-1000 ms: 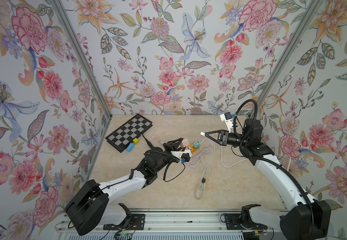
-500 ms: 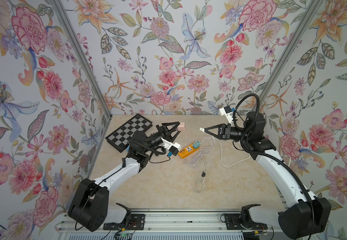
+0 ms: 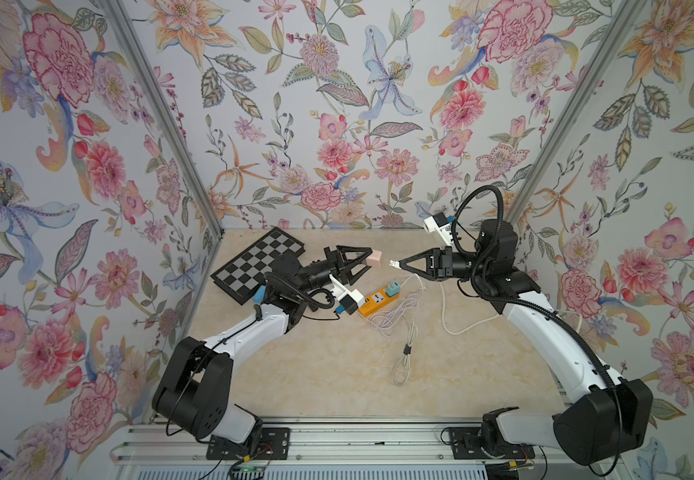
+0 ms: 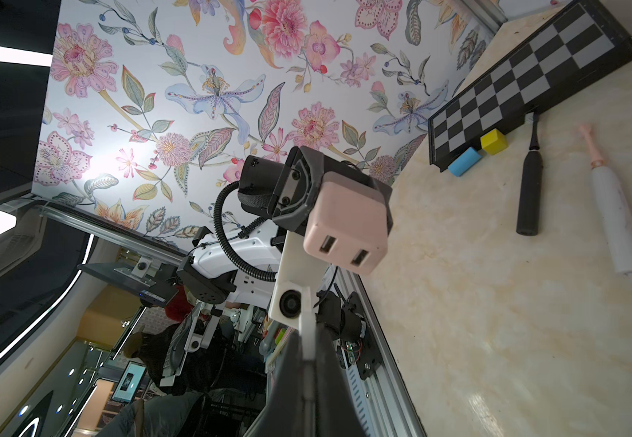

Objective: Charge the electric toothbrush
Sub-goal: Pick up the plug from the center of the board, then insert the charging cable into the plug.

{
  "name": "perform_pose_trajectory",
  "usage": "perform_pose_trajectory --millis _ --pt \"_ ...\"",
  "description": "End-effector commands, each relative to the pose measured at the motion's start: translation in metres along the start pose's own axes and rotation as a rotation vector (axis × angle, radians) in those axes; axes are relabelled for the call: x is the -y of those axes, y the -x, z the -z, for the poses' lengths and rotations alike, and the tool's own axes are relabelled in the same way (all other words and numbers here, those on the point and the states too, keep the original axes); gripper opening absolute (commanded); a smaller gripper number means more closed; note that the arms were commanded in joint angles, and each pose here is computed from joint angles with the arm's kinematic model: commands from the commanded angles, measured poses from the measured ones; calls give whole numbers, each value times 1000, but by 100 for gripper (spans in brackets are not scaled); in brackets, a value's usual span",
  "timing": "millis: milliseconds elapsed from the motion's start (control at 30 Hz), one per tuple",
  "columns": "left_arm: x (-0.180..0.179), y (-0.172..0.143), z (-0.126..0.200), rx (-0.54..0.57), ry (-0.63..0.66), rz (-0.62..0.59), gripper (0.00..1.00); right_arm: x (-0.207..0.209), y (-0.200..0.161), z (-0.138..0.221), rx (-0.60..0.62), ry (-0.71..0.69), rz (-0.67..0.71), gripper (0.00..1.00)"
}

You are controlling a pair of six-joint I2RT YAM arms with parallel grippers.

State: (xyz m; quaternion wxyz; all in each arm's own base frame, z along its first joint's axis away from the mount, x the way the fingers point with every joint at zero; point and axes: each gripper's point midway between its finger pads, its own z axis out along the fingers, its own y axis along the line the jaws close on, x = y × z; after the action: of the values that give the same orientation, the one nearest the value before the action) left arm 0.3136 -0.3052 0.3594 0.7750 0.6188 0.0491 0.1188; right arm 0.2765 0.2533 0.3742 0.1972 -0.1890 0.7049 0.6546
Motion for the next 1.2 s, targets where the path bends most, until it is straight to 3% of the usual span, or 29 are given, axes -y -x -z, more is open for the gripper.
perform_pose_trajectory --millis 0,800,1167 --pt "-19 11 -5 58 56 -56 0 -10 8 -4 6 15 30 2" --pt "-18 24 -22 133 63 -49 0 2 14 -13 29 -10 -78 1" --pt "-2 19 -37 180 48 -35 0 11 39 2 106 -39 -117 0"
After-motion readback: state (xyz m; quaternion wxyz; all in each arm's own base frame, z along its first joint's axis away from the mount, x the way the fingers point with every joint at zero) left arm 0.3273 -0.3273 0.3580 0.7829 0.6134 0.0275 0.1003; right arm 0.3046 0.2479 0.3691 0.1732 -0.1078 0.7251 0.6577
